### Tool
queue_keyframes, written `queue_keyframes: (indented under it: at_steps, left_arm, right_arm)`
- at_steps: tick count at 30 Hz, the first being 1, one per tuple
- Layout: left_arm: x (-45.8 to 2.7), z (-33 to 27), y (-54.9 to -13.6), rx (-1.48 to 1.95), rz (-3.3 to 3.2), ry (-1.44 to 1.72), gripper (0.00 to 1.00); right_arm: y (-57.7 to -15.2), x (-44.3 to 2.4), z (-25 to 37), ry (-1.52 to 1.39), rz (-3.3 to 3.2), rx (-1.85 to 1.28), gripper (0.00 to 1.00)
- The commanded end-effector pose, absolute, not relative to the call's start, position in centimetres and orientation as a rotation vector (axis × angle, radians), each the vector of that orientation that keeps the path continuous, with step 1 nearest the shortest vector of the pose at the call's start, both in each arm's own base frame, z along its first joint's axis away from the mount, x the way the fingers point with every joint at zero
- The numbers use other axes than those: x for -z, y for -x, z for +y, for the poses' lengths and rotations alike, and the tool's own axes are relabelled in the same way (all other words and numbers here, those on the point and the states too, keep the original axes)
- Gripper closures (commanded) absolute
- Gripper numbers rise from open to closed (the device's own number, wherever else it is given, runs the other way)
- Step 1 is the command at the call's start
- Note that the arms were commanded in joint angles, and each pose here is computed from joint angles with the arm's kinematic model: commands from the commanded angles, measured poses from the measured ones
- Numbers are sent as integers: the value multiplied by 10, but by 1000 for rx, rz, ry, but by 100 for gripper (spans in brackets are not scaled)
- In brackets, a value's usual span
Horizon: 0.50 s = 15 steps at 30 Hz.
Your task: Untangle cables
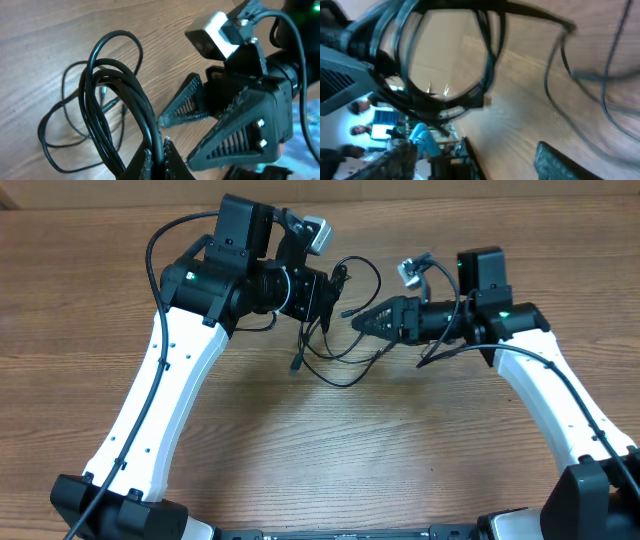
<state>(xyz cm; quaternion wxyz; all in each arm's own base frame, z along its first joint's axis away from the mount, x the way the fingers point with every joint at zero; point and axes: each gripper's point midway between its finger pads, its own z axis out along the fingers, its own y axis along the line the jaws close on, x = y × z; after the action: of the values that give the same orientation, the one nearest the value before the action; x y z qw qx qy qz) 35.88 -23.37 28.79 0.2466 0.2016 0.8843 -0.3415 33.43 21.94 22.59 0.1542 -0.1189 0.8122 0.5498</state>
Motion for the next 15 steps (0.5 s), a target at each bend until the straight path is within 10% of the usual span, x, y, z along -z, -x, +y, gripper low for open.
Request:
queue_keyframes:
  at_steps: [1,15]
  left_arm:
    - [-297,-239,-352,1019,2423,-492,96]
    - [-317,-267,-331,1229,2326,-627,96]
  right_arm:
    - [-344,-230,222,310,2328,-1530,32]
    - [-361,-231,219,295,2292,-1427,42]
